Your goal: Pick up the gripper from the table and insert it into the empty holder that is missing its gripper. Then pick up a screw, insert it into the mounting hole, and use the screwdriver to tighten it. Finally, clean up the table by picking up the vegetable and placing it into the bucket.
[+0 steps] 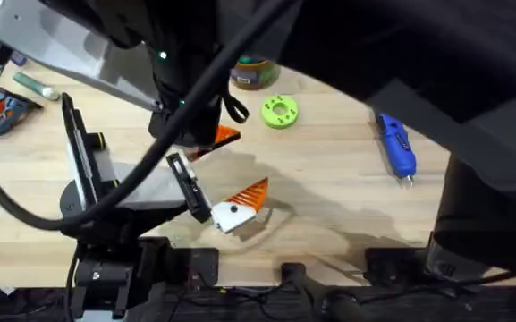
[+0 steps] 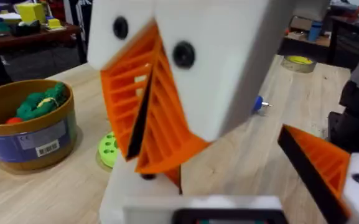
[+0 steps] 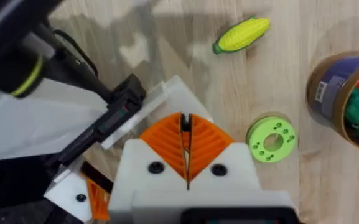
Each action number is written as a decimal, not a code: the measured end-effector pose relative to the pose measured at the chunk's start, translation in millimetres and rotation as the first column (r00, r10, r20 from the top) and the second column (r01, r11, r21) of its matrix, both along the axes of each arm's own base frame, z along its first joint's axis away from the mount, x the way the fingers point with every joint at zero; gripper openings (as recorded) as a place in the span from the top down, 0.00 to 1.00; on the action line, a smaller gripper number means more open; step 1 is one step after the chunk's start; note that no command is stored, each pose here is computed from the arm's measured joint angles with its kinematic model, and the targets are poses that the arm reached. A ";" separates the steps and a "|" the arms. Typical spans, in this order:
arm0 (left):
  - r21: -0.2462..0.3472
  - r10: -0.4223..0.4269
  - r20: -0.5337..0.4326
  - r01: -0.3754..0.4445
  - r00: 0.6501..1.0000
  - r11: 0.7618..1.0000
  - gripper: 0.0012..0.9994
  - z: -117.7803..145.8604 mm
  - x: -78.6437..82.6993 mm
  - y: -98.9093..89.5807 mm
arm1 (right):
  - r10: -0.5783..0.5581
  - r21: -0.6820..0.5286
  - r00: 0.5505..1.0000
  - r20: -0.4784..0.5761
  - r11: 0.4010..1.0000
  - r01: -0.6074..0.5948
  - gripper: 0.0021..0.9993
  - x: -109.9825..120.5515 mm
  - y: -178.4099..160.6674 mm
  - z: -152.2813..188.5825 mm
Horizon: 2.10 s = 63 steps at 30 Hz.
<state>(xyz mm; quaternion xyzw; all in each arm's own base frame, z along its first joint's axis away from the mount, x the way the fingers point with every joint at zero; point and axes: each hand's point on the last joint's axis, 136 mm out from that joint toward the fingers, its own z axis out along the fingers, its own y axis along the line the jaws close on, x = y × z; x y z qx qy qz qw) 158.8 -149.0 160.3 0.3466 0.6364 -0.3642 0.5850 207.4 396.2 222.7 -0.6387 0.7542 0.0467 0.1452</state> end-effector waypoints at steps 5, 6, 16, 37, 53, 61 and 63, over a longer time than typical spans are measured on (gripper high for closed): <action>0.000 0.000 0.000 0.000 1.000 1.000 0.01 0.0 0.0 0.0 | 0.000 0.000 1.000 0.000 1.000 0.000 1.00 0.1 0.2 -0.1; 0.000 0.000 0.000 0.000 1.000 1.000 0.01 0.0 0.0 0.0 | 0.000 0.001 1.000 0.000 1.000 0.000 1.00 0.1 0.3 0.1; 0.000 0.000 0.000 0.000 1.000 1.000 0.01 0.1 0.0 0.0 | 0.000 0.001 1.000 0.000 1.000 0.000 1.00 0.0 0.2 0.0; -0.005 0.000 -0.010 0.000 1.000 1.000 0.01 -0.1 -0.1 0.0 | 0.008 -0.014 1.000 -0.016 1.000 -0.008 1.00 -3.2 3.0 -7.5; -0.006 0.000 -0.010 0.000 1.000 1.000 0.01 -0.1 -0.1 0.0 | 0.000 -0.012 1.000 -0.018 1.000 0.000 0.82 -3.3 3.1 -7.4; -0.007 -0.003 -0.013 0.003 1.000 1.000 0.01 -0.2 -0.6 -0.3 | -0.026 -0.023 0.999 0.020 0.999 0.026 0.15 10.7 -4.3 -3.1; -0.007 -0.003 -0.013 0.003 1.000 1.000 0.01 -0.2 -0.6 -0.3 | -0.025 -0.023 0.999 0.020 0.999 0.025 0.15 10.4 -4.1 -3.1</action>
